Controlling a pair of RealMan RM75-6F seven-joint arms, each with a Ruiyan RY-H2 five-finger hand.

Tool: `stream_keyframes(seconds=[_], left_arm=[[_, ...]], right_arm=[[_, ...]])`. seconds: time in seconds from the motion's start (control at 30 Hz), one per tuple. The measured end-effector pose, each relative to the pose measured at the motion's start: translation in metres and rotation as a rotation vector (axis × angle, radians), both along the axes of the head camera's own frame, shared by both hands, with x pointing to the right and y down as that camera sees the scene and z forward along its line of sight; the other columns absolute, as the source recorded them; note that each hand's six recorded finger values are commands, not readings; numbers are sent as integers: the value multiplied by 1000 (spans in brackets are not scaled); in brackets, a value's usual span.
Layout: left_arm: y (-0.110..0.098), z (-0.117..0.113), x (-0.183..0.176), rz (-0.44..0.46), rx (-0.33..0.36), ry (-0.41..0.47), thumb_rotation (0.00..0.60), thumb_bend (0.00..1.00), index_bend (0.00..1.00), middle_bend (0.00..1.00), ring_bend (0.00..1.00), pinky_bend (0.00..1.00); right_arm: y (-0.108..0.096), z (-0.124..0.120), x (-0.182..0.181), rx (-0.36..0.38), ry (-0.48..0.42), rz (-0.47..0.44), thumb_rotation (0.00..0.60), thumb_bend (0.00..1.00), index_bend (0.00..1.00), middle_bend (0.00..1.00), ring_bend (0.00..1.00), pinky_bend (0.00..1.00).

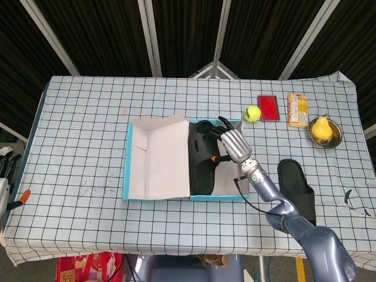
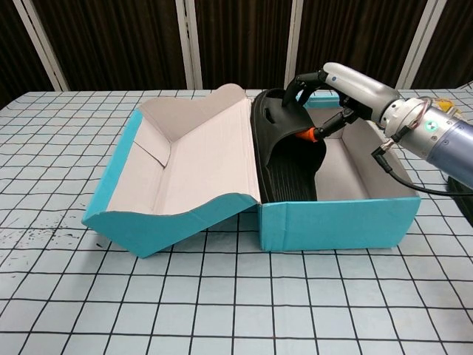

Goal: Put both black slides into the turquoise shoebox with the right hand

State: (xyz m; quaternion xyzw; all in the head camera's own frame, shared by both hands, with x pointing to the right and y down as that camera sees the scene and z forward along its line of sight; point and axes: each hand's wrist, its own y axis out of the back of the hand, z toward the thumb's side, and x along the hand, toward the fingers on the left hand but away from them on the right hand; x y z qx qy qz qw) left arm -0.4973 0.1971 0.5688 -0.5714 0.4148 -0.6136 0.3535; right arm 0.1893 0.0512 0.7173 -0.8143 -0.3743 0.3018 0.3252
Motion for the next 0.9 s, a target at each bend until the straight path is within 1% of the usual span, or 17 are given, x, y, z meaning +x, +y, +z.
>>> stream_keyframes(seconds=[0.43, 0.9], left_arm=[[0, 2, 2, 5, -9, 2, 600, 346, 0, 0, 0, 0], [0, 1, 2, 7, -4, 6, 600, 346, 0, 0, 0, 0]], right_arm=[[-7, -2, 6, -31, 81, -39, 600, 359, 422, 550, 420, 11], [-1, 4, 0, -73, 118, -55, 600, 359, 423, 555, 420, 12]])
